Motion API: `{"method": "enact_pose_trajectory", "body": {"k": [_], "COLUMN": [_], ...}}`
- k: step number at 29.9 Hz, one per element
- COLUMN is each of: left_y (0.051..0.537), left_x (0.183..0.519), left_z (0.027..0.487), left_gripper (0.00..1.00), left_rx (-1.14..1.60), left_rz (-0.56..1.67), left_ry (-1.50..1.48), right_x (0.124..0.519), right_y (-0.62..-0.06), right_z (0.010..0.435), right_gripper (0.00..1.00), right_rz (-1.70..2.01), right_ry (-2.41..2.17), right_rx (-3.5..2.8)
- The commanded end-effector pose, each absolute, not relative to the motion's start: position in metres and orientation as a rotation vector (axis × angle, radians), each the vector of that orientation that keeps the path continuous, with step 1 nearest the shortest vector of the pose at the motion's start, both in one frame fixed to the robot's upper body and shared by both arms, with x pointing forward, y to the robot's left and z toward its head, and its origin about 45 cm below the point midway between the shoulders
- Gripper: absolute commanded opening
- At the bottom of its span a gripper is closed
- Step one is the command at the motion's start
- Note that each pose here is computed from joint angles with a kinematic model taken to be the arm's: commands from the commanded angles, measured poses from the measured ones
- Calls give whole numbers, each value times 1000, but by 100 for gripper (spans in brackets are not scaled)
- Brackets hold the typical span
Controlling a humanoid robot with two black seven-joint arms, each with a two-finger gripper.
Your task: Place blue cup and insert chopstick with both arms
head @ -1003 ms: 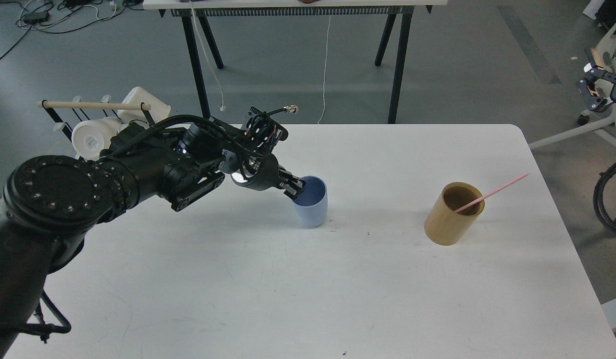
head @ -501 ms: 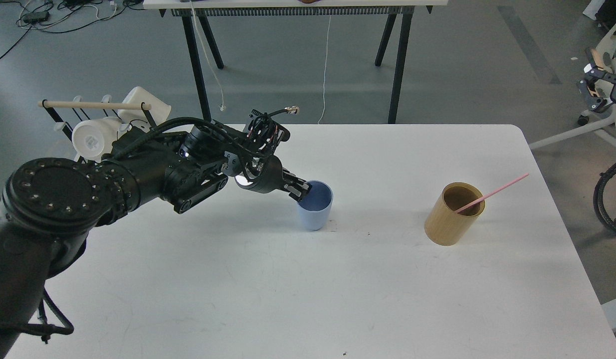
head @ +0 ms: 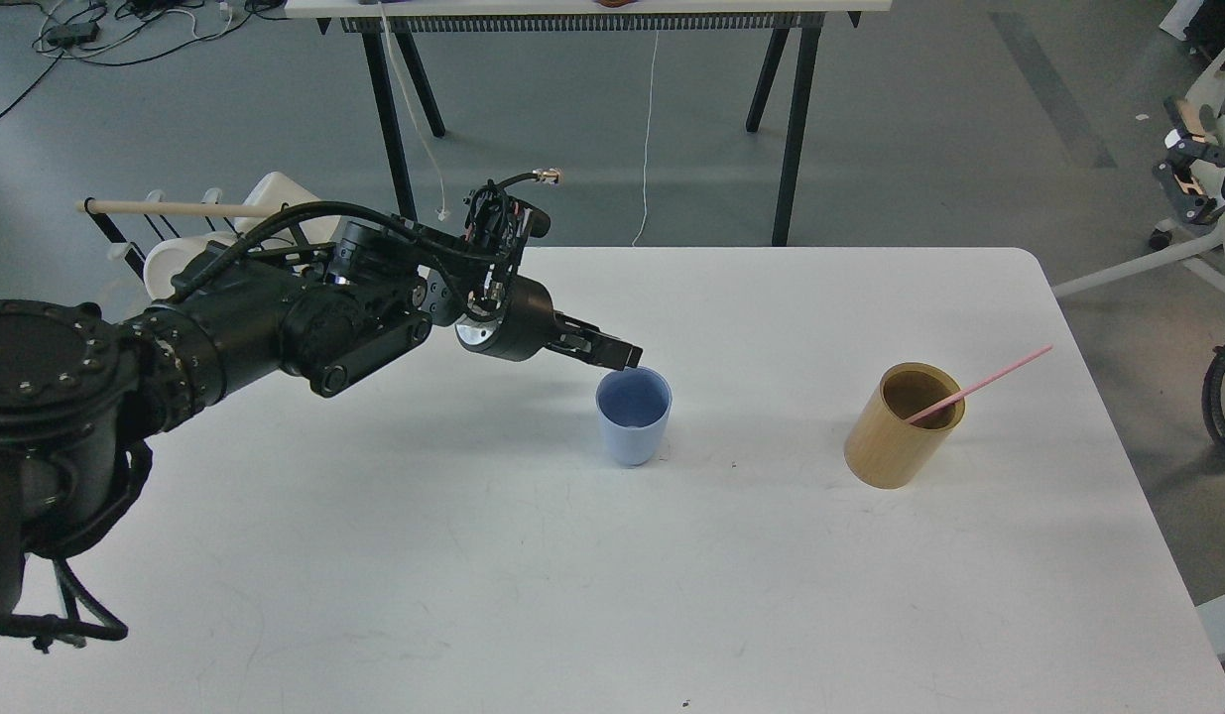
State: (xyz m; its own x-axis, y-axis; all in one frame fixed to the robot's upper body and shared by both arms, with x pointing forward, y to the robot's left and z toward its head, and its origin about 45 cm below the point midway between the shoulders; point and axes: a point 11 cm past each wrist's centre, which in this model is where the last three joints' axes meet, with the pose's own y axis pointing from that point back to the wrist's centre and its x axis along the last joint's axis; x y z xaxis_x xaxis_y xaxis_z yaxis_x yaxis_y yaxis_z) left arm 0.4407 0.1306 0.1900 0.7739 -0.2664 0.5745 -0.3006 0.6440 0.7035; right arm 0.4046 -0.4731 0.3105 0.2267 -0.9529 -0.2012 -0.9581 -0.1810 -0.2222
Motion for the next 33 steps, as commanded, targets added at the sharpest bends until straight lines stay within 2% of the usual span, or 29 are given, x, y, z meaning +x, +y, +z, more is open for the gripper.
{"method": "enact_pose_trajectory", "body": {"k": [1,4,9,17,21,28,33], "left_y": [152,161,169,192,205,208,211], "left_x": [454,461,477,502,505,502,500], "left_z": [207,221,258,334,342,330,322], "left_gripper": [88,90,92,92,93,94,94], "left_rx": [826,661,372,-103,-181,-165,-157], "left_rz": [154,322,549,805,852,859,865], "left_ry": [-655,-542,-398,-215,-167,-147,-135], "right_x": [401,394,393,352,329,302,297], "right_y": [-458,-446,-444,-450,-448,-419,-400], "right_z": [315,320,317,280,242,178,159], "right_gripper": [96,96,96,94,92,85,76], "right_rz": [-143,-345,-974,-1742,-1884,-1667,-1572], "right_ry": [1766,1722,1938,2007,1997,1863,1824], "right_rx": [-2460,-2709,-2800,-2755,-2768,-3018,-3056]}}
